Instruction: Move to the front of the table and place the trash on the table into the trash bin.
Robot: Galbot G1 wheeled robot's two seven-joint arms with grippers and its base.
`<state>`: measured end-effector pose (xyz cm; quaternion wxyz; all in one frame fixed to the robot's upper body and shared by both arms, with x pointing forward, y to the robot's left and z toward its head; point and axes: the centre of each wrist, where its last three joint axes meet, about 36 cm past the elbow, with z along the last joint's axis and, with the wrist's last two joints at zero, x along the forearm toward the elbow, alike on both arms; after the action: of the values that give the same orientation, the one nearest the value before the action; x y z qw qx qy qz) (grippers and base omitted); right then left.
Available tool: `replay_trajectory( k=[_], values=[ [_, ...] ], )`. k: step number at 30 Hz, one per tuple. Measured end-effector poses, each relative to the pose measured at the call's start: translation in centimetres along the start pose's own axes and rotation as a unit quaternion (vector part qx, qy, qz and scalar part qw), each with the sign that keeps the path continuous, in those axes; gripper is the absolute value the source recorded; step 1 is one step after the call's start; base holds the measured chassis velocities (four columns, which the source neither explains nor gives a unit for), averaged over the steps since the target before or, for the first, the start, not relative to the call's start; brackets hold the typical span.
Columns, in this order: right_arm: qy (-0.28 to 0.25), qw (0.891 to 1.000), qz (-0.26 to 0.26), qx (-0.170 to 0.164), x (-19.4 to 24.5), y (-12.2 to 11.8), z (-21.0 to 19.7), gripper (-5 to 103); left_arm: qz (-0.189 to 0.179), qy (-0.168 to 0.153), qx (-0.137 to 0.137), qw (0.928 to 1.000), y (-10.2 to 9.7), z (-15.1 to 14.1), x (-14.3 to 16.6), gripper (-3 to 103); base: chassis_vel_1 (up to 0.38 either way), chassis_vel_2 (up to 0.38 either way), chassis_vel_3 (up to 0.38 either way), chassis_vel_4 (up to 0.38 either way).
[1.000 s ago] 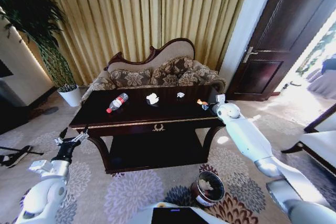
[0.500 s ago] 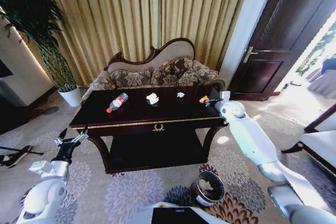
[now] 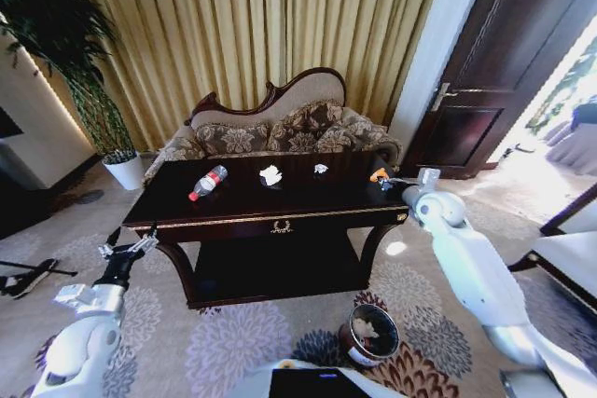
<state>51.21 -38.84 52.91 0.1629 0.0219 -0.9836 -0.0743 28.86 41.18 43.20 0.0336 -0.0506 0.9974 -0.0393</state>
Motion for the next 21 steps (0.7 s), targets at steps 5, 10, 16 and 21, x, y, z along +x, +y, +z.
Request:
replay_trajectory(
  k=[5, 10, 16, 21],
  values=[
    [-0.03, 0.999, 0.006, -0.012, 1.6, -0.4, 0.5, 4, 0.0, 0.0, -0.001, 1.0, 0.0, -0.1, 0.0, 100, 0.0, 0.0, 0.0, 0.0],
    [-0.058, 0.998, 0.011, -0.023, 3.2, -0.3, 1.0, 4, -0.001, 0.001, -0.001, 1.0, 0.0, -0.1, 0.0, 100, 0.01, -0.005, -0.006, 0.005],
    [-0.06, 0.998, 0.014, -0.021, 3.8, -0.1, 1.7, 4, -0.001, 0.001, -0.002, 1.0, 0.1, -0.2, -0.1, 100, 0.054, -0.041, -0.047, 0.042],
    [-0.059, 0.998, 0.014, -0.019, 4.0, 0.0, 2.1, 4, -0.002, 0.0, -0.003, 1.0, 0.2, -0.3, -0.1, 100, 0.065, -0.064, -0.079, 0.074]
  ],
)
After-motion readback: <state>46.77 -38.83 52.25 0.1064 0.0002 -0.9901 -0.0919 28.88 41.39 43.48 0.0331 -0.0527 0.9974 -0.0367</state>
